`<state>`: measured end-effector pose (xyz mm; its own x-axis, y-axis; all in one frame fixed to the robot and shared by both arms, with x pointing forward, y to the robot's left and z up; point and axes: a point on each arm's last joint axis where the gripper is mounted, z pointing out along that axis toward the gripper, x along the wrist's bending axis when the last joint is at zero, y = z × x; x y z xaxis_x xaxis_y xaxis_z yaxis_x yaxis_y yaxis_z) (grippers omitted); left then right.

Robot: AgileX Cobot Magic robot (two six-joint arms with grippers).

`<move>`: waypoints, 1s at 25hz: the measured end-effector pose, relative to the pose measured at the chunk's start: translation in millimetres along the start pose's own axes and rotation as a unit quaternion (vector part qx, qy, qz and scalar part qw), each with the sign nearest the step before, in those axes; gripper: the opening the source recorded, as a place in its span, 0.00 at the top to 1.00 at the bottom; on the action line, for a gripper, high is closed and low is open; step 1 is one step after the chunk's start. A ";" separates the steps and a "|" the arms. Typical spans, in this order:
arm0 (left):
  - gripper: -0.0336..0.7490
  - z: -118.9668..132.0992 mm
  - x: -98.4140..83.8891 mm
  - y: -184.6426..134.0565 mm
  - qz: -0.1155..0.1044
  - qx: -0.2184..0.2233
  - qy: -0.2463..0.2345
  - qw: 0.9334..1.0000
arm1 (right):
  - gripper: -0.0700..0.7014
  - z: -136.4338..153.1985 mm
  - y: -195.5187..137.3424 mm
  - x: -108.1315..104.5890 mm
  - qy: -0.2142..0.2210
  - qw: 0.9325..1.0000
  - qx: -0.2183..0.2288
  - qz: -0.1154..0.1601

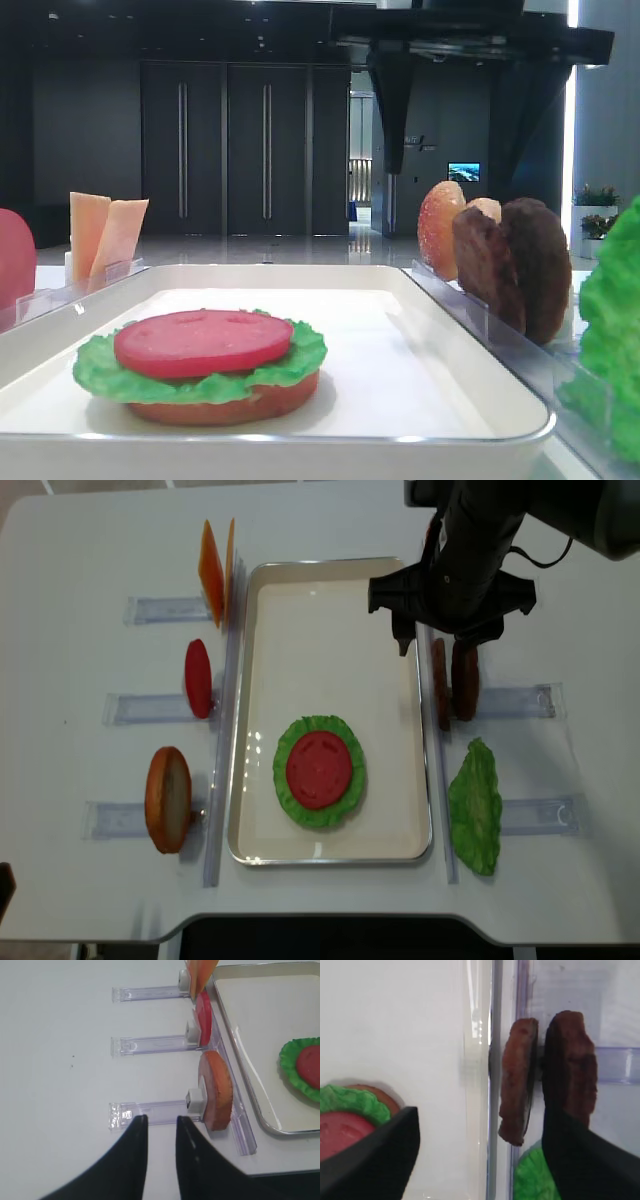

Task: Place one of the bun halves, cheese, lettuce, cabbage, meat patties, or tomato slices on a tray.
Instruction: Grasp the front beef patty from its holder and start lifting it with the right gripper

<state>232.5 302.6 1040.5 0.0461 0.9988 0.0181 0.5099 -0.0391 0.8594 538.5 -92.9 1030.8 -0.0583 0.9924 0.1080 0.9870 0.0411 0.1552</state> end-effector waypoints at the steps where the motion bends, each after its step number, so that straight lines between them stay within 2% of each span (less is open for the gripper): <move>1: 0.77 0.0 0.0 0.0 0.000 0.000 0.000 1.000 | 0.27 3.3 0.2 0.7 -0.002 1.000 0.004 -0.001; 25: 0.77 0.0 0.0 0.0 0.000 0.000 0.000 1.000 | 0.27 43.0 8.3 -0.6 -0.049 0.998 0.021 -0.021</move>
<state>232.5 302.6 1040.5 0.0461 0.9988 0.0181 0.5099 -0.0391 0.8594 553.1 -88.2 989.8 -0.0863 0.9963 0.0050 0.9895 0.0851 0.1169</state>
